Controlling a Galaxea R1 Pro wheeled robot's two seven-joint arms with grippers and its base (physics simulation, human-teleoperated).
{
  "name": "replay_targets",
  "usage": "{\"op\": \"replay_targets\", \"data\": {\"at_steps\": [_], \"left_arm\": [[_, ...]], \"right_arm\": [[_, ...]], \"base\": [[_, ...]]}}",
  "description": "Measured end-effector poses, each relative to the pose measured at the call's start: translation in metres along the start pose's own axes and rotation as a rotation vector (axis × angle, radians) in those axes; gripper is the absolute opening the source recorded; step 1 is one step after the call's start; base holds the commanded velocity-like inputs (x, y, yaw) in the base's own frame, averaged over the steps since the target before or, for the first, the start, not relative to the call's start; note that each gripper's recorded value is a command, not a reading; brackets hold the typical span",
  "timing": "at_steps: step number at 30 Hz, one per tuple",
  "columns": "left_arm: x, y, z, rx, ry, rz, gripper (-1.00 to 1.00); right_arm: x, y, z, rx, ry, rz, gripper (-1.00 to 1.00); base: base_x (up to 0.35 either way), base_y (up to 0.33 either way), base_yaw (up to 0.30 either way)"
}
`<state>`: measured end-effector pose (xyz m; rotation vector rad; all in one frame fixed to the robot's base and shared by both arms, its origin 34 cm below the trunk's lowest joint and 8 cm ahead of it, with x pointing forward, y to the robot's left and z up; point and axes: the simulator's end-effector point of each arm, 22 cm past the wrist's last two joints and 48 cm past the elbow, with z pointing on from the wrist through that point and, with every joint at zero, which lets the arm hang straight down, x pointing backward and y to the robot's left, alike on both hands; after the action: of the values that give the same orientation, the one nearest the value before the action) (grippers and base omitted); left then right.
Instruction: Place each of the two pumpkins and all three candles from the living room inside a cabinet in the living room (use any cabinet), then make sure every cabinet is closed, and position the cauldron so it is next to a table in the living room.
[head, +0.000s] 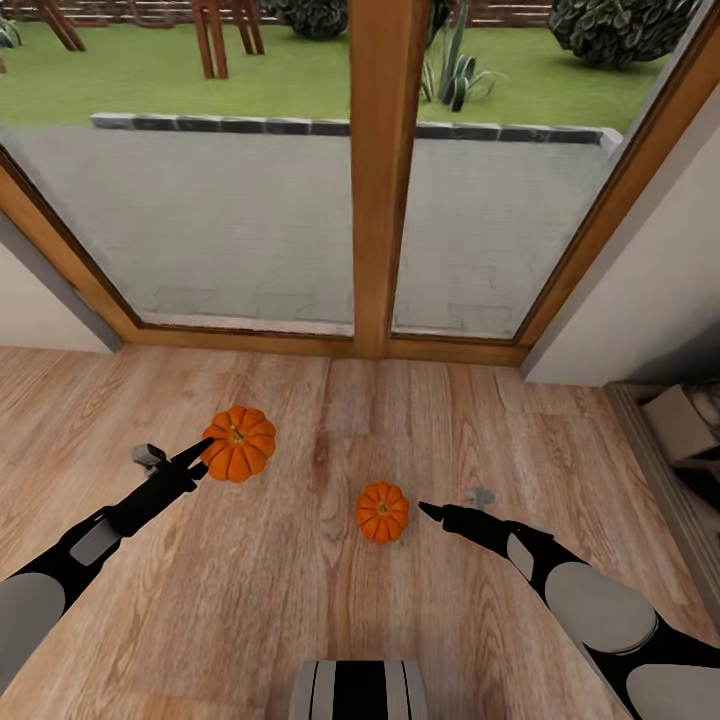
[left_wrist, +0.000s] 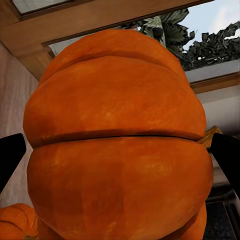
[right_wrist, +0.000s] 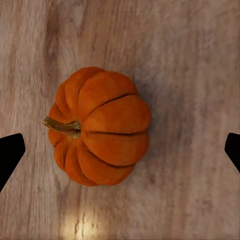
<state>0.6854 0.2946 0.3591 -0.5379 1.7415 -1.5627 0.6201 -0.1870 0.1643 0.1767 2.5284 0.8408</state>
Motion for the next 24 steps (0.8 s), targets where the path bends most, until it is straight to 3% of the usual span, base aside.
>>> {"op": "replay_targets", "data": {"at_steps": [9,24], "left_arm": [[0.000,-0.002,0.001,0.005,0.001,0.003,-1.00],[0.015,0.034,-0.005,-0.038,0.014,-0.037,-1.00]], "right_arm": [[0.000,0.013,-0.001,-0.062,-0.001,0.001,1.00],[0.028,-0.011,0.010,-0.044,0.039,0.030,1.00]], "base": [[0.000,0.000,0.000],[0.000,0.000,0.000]]}}
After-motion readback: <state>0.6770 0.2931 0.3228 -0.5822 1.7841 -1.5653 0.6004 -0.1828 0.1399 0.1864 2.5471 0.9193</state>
